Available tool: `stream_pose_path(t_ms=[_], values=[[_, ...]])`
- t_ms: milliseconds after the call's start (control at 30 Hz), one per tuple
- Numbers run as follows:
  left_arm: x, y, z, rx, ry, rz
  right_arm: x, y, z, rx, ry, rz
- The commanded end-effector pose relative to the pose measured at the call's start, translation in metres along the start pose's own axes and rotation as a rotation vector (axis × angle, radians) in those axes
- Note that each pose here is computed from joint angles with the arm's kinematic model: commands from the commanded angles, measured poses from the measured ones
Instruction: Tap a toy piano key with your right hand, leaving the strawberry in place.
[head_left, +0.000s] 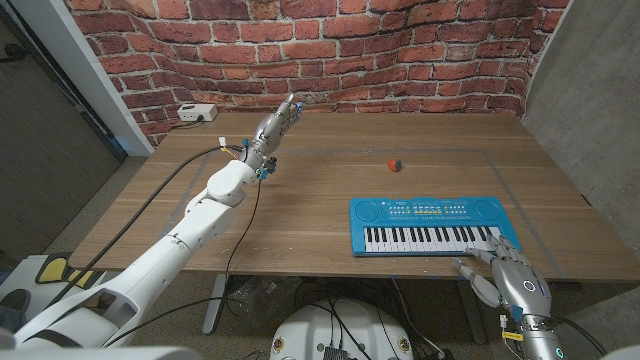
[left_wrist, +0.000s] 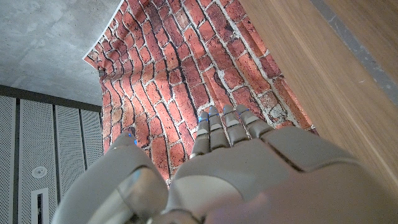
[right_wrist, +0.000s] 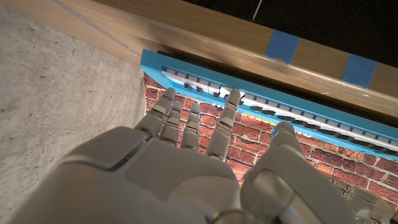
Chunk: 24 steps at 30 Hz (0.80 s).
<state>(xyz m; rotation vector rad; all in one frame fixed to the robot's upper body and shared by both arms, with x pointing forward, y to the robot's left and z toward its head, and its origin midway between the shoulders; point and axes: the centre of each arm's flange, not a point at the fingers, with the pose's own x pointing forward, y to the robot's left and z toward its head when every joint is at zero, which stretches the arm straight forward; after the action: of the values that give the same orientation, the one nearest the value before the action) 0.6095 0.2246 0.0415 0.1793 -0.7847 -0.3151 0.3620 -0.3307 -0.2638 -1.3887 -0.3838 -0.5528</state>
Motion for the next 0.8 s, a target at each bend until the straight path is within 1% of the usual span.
stream_pose_path(t_ms=[33,467,800], values=[[-0.0016,-0.0002,0.0012,0.005,0.001,0.005,0.0016,0.0033,0.0015,-0.006,-0.003,0.003],[0.0001,0.0018,-0.0003,0.001,-0.001,0.004,0.0010,0.0050,0.0067,-0.011,-0.003,0.010],[0.0020,-0.0001,-0.0020,-0.004,-0.001,-0.004,-0.0002,0.0010,0.0083,-0.033,-0.013,0.001]])
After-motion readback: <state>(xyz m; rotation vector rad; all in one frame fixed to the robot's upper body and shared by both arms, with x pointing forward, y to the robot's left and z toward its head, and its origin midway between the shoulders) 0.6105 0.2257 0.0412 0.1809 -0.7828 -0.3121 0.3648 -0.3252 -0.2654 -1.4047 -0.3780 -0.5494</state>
